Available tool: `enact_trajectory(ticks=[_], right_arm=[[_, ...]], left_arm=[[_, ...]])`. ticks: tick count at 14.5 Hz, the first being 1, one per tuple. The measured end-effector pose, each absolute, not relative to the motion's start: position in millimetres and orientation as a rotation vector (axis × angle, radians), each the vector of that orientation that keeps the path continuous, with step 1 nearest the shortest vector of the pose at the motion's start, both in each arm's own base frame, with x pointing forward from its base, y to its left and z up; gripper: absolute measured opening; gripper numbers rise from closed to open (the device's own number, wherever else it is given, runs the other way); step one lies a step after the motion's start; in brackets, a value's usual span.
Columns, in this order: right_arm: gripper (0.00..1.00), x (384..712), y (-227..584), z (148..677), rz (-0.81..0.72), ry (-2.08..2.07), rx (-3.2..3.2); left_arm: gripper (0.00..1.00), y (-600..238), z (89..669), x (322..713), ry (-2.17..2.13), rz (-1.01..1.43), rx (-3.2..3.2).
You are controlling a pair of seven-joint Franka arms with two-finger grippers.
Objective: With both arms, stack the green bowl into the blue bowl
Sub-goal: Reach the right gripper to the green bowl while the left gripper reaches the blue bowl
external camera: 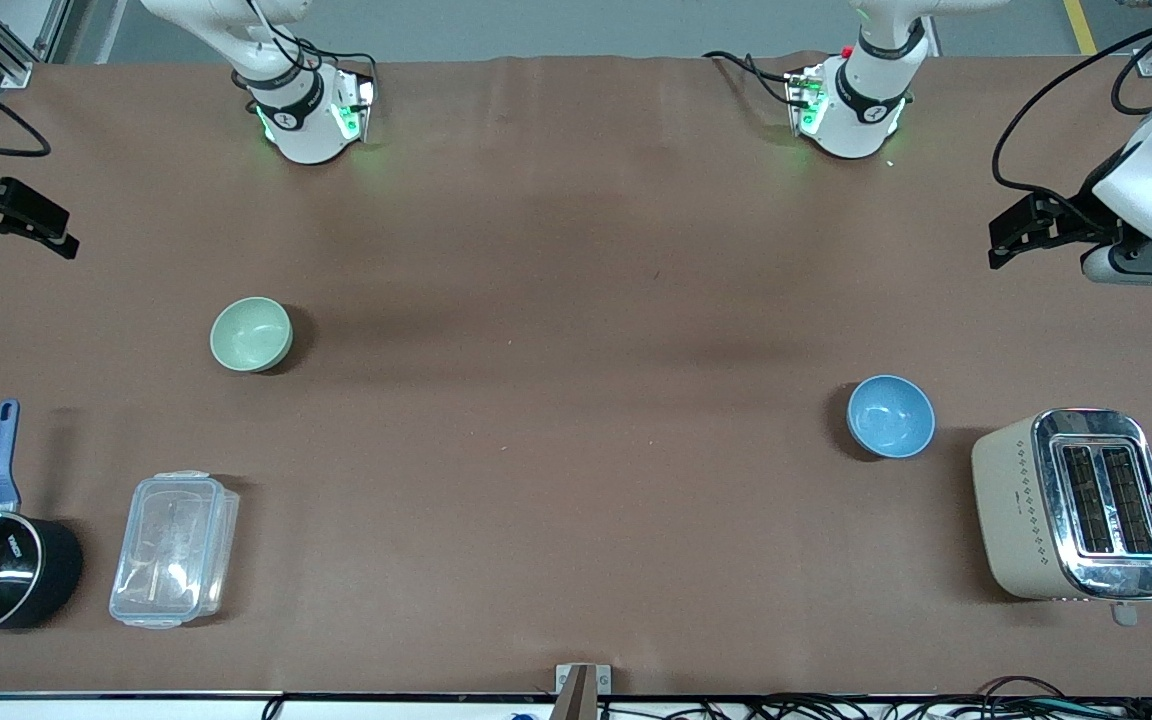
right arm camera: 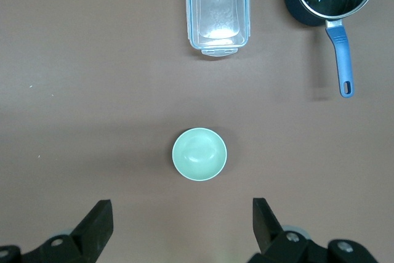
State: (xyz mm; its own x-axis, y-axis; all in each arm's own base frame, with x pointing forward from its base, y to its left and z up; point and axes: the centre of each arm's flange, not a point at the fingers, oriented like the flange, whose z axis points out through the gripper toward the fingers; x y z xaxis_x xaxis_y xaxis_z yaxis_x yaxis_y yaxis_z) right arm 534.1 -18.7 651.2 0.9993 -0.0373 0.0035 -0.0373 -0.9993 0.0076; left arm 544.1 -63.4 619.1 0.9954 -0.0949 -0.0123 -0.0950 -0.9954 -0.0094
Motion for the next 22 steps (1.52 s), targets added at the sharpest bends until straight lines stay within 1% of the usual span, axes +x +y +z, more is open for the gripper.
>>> enact_trajectory(ticks=[4,7,9,13,15,17,20,22], right_arm=[[1.00,534,-19,651,0.005,-0.058,3.133],[1.00,534,-19,651,0.005,-0.059,3.133],[1.00,534,-19,651,0.006,-0.059,3.133],[1.00,534,-44,645,-0.008,-0.022,3.163],[1.00,533,-74,622,-0.049,-0.013,3.239],[1.00,535,-102,583,-0.077,-0.051,3.263],[1.00,537,-118,514,-0.068,-0.078,3.263],[1.00,531,-123,464,-0.054,-0.070,3.258]], left_arm=[[1.00,-62,622,544,0.146,0.010,-3.127],[1.00,-57,606,555,0.132,0.043,-3.128],[1.00,-52,576,577,0.116,0.028,-3.133],[1.00,-35,483,621,0.071,0.004,-3.144],[1.00,-24,432,631,0.042,-0.034,-3.150],[1.00,-20,386,630,0.036,-0.026,-3.151],[1.00,-20,337,626,0.073,0.044,-3.121],[1.00,-18,311,620,0.088,0.038,-3.112]])
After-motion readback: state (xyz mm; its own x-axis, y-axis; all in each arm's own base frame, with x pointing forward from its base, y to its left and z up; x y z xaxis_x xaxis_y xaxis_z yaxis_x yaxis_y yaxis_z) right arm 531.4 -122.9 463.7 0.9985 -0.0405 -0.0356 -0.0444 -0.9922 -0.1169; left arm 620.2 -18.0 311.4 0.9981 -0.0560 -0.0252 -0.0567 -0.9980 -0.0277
